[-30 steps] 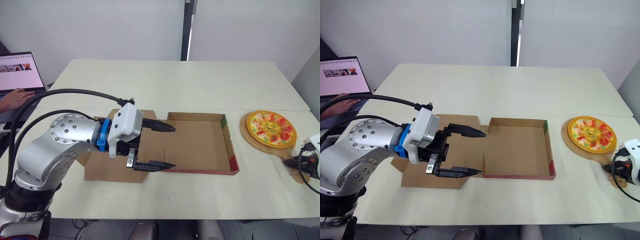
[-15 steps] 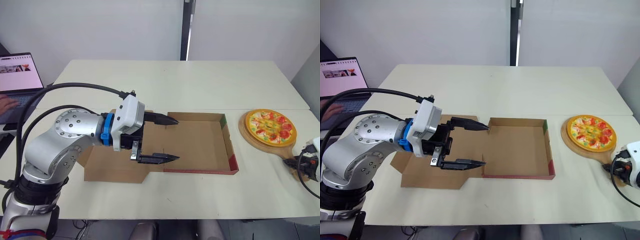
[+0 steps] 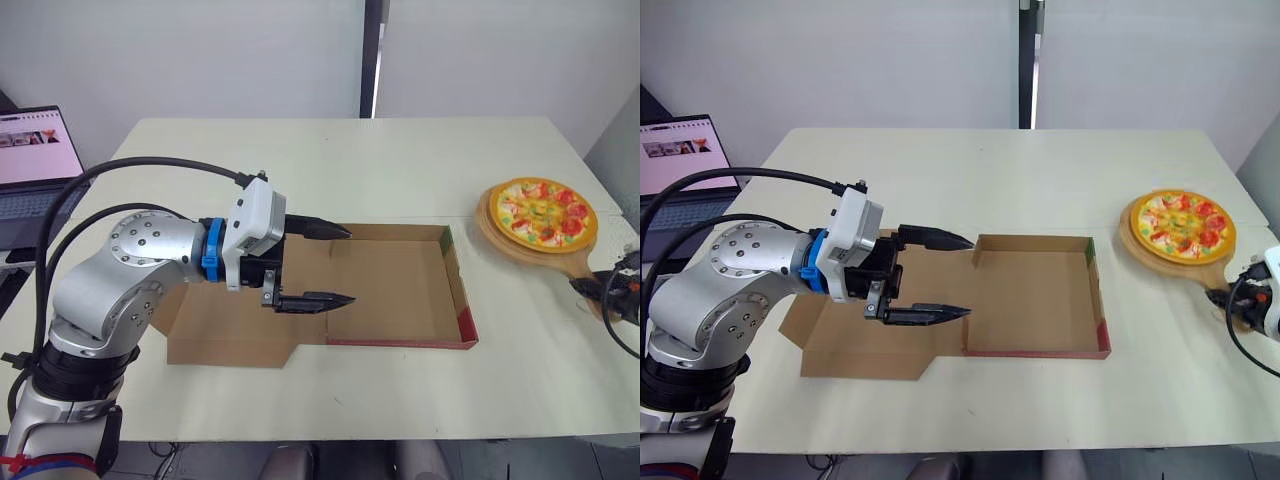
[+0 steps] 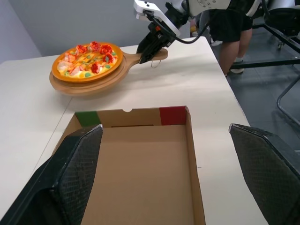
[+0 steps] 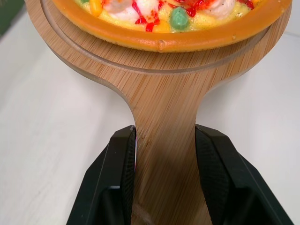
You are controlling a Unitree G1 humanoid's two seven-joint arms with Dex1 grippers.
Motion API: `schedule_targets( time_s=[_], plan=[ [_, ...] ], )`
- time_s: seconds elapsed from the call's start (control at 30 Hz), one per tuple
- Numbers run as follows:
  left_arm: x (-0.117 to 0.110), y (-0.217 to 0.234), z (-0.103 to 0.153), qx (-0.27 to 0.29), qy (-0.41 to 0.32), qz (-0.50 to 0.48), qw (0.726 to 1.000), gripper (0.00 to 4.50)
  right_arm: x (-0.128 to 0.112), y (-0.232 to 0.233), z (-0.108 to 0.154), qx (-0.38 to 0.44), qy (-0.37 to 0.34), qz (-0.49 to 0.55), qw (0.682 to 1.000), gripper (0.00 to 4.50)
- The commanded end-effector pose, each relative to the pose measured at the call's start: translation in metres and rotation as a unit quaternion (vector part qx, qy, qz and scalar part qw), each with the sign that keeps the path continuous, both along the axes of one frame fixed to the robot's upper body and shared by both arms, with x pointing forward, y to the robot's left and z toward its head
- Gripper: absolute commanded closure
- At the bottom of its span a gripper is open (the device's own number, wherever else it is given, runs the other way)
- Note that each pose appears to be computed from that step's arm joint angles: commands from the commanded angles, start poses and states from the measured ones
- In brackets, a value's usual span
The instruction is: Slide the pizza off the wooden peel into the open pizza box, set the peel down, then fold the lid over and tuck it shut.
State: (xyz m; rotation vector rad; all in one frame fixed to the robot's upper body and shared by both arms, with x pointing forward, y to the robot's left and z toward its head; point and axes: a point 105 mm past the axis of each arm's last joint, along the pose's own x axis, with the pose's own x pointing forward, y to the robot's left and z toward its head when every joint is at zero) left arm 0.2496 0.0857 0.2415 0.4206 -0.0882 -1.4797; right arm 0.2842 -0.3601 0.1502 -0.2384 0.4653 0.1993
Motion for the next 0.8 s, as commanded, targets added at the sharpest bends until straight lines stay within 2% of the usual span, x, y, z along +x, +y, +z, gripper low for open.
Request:
schedule_targets(
  time_s=[0.03,0.3,0.57,0.8],
  plan=[
    [-0.002,0.004,0.010,-0.004,-0.026,0.006,1.000,0.00,0.007,0.005,0.046,-0.036,-0.074,0.034,0.996,2.91],
    [0.000,0.025,0.009,0.009,-0.012,0.047,0.999,0.00,0.009,0.042,0.077,-0.065,-0.089,0.145,0.983,2.91],
    [0.002,0.043,0.004,0.032,-0.009,0.079,0.996,0.00,0.007,0.075,0.083,-0.127,-0.077,0.256,0.955,2.91],
    [-0.001,0.042,-0.003,0.038,-0.003,0.075,0.996,0.00,0.006,0.082,0.078,-0.194,-0.061,0.310,0.929,2.91]
  ],
)
